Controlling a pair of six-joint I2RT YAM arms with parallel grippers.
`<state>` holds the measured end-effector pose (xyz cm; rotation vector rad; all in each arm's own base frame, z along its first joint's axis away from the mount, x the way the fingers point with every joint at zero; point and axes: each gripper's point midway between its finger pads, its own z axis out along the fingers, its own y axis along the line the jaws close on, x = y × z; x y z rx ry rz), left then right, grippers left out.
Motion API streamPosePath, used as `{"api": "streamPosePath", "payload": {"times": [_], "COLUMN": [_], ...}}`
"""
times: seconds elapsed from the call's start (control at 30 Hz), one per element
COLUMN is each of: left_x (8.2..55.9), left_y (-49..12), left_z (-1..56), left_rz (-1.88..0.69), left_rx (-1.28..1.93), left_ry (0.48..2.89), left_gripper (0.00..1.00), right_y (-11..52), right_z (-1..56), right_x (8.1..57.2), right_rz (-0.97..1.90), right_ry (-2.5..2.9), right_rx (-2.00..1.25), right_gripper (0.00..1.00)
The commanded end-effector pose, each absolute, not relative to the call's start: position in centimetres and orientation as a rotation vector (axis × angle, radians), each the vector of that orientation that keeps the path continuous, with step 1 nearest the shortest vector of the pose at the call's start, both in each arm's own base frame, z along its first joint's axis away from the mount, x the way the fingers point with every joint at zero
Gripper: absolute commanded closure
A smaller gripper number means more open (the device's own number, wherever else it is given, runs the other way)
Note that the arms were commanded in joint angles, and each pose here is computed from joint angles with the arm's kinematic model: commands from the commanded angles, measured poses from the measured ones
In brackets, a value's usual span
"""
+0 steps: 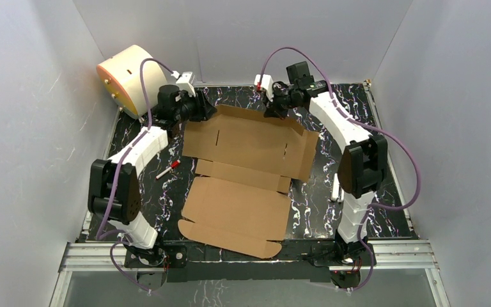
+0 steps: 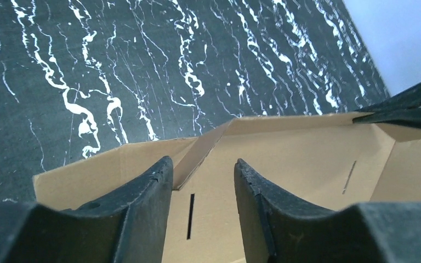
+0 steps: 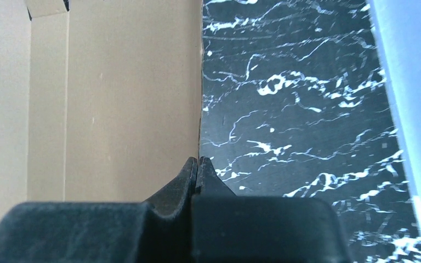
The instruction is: Fold the paper box
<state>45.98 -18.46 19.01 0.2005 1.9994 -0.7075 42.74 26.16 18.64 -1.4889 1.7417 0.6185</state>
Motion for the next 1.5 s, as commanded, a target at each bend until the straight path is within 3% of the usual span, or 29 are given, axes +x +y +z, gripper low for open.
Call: {"api": "streamPosePath", "payload": {"times": [0.0,0.33,0.6,0.8,1.03,1.47], "left_x": [45.0,40.7,36.2,33.5,33.7,38.1], "left_y": [-17.5,-14.2,-13.8,-10.6,-9.8,-9.1], "left_z": [25.0,27.3,23.7,21.4,20.1,18.2], "left_rz": [-0.682,-0.585,-0.601,-0.471,-0.467,-0.615], "left_rx": [0.114,-0.008,0.003,-0.073,-0.152,-0.317], "left_ry": [1.931,2.007,2.125,2.187,2.209,2.256], "left_gripper": [0.55,0.44,0.37,0.28,0.24,0.20], "right_y": [26.1,26.9,28.4,28.6,29.0,29.1], "right_z": [22.5,24.0,22.7,21.7,21.9,22.6], "right_x": [43.4,41.7,39.8,40.3,41.6,40.6], "right_rz": [0.415,0.169,0.135,0.057,-0.053,-0.093], "right_ry": [1.610,1.487,1.366,1.300,1.167,1.039], "right_rx": [-1.516,-1.572,-1.611,-1.642,-1.686,-1.724], "right_gripper": [1.00,1.00,1.00,1.00,1.00,1.00]}}
